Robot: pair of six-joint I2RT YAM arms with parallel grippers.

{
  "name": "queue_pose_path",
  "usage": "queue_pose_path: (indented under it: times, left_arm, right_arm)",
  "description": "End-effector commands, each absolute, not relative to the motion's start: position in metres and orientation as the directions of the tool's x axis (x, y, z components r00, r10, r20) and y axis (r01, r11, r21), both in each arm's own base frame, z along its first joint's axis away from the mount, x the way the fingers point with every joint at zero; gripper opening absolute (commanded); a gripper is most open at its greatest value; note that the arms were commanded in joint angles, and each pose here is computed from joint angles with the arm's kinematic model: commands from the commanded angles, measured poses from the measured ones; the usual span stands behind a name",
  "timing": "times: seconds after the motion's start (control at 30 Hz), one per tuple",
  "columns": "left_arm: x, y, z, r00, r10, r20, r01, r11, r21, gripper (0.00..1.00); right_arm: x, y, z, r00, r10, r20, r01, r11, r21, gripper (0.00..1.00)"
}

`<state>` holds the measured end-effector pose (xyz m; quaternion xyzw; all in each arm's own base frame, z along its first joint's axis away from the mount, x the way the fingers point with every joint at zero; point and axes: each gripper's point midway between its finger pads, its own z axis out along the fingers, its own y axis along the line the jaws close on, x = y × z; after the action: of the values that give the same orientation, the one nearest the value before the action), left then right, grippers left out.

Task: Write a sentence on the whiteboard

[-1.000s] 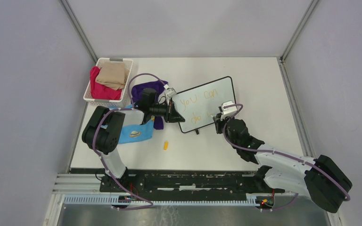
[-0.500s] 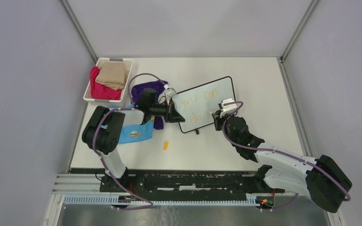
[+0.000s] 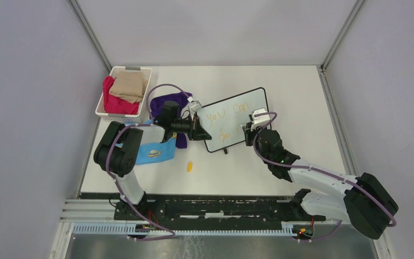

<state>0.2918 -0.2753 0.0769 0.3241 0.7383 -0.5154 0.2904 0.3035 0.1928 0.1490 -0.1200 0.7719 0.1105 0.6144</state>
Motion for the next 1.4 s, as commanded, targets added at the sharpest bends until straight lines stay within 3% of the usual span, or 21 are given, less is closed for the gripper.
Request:
queue_pose_path:
  times: [0.0,1.03,1.37]
  left_arm:
    - [0.279,-0.268,0.031,-0.699,0.259,-0.667,0.709,0.374,-0.598,0.02]
    - [0.28,-0.268,0.031,-0.698,0.261,-0.667,0.71,0.379,-0.594,0.02]
    - [0.278,-0.269,0.031,-0.697,0.264,-0.667,0.711,0.376,-0.594,0.02]
  right_arm:
    - [0.314,0.2,0.176,-0.152,0.003,-0.988,-0.322,0.945,0.052,0.0]
    - [0.288,0.181,0.128,-0.246,-0.022,-0.969,-0.318,0.946,0.06,0.0]
    - [0.292,0.183,0.135,-0.236,-0.016,-0.972,-0.316,0.947,0.061,0.0]
